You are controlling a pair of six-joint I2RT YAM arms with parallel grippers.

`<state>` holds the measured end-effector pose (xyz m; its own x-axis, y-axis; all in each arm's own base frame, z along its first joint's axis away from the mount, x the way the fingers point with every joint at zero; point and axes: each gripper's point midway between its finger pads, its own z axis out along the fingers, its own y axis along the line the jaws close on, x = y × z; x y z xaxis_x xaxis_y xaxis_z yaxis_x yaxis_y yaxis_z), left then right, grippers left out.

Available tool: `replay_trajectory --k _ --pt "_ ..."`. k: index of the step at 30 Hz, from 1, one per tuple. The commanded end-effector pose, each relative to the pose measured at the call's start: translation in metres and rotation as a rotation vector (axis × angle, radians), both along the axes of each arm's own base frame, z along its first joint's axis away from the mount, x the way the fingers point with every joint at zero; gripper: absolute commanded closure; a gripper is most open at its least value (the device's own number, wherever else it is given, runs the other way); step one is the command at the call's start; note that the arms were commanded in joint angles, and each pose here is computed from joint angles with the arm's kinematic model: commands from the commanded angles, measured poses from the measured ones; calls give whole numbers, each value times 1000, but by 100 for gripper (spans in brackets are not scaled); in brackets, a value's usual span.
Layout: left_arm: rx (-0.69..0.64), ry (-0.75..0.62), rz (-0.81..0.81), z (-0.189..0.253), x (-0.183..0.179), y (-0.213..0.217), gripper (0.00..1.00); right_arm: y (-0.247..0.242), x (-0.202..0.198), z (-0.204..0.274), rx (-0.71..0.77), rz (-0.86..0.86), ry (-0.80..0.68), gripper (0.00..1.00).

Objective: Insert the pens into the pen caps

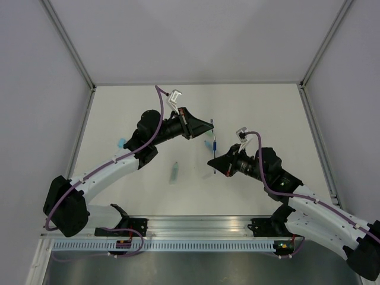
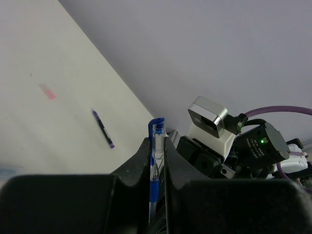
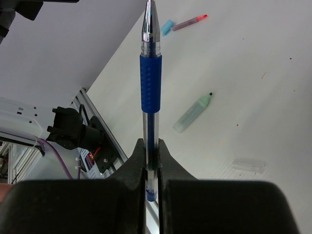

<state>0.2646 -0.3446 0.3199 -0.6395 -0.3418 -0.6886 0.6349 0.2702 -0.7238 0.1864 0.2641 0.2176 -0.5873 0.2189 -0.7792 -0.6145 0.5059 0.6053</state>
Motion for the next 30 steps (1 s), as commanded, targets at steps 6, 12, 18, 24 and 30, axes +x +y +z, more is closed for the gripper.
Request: replay_trajectory --k 6,12,18,24,30 --pt "5 -66 31 10 0 7 98 10 -1 25 59 24 -47 100" --pt "14 -64 31 8 0 7 98 14 -3 27 58 33 -50 100" --pt "23 -69 31 7 -2 9 98 15 -2 29 56 28 -53 100" --pt "47 -79 46 1 -2 12 98 16 -3 35 65 31 -59 100" --pt "53 -81 38 -3 -5 14 98 17 0 40 65 21 -61 100"
